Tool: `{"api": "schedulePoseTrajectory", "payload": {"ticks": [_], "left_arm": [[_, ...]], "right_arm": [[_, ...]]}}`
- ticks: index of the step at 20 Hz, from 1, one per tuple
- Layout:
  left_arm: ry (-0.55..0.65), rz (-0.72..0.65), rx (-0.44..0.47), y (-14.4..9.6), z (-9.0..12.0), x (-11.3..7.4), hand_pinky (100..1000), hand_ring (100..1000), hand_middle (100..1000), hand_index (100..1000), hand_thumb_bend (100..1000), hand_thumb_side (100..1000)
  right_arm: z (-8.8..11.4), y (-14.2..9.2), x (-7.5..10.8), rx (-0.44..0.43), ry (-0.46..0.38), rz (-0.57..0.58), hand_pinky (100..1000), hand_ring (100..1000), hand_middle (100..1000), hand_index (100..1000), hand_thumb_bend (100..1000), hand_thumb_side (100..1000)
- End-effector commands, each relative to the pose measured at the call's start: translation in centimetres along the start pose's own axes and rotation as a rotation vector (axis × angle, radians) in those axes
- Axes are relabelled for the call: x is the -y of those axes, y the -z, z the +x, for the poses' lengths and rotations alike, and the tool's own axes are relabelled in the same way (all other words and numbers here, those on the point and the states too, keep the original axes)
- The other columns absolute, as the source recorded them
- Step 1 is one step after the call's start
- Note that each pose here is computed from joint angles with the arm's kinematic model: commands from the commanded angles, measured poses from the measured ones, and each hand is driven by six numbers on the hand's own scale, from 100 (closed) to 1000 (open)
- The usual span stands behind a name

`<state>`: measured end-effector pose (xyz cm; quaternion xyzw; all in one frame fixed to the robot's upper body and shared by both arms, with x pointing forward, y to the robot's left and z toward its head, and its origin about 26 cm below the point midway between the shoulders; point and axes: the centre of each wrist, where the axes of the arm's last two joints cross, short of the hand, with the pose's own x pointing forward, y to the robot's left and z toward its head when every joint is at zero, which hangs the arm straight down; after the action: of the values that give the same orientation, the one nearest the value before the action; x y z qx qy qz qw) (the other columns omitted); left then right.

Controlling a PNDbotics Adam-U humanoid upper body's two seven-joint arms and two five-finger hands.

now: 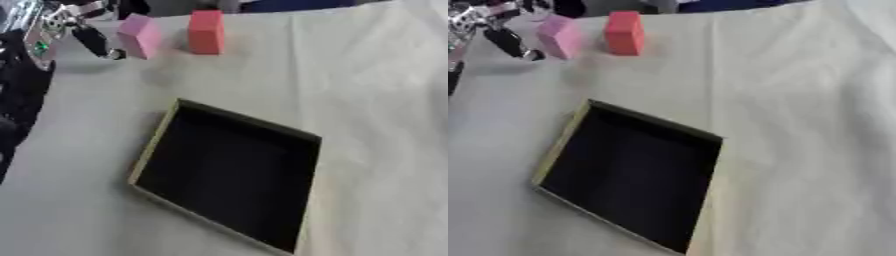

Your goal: Pick up objects on the table and place them in the box.

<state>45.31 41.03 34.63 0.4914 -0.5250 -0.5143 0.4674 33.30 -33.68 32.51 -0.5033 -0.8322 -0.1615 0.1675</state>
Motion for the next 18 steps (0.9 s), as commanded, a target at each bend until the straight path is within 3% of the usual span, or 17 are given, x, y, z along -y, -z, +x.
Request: {"api": "schedulePoseTrajectory", "payload": {"ticks": [1,11,15,18], "left_arm": [[0.003,0.026,-0.024,-1.0,-1.1,-2.0,840,888,919,948,494,100],[-0.026,0.039,-0.034,-0.9,-1.2,-1.6,816,820,859,931,470,100],[-0.018,0.092,-0.018,-0.9,-0.7,-2.5,805,810,845,923,486,100],[-0.008,0.152,-0.016,-1.1,-0.5,-3.2,827,851,880,949,516,100]], "right_arm": [[0.7,1.1,0.5,0.03,0.011,-0.023,824,820,718,747,100,619],[0.6,1.3,0.5,0.022,0.016,-0.025,824,812,711,746,100,618],[0.3,1.1,0.6,0.017,0.01,-0.019,824,811,708,745,100,619],[0.4,1.0,0.6,0.019,0.015,-0.015,824,811,707,744,100,620]]}}
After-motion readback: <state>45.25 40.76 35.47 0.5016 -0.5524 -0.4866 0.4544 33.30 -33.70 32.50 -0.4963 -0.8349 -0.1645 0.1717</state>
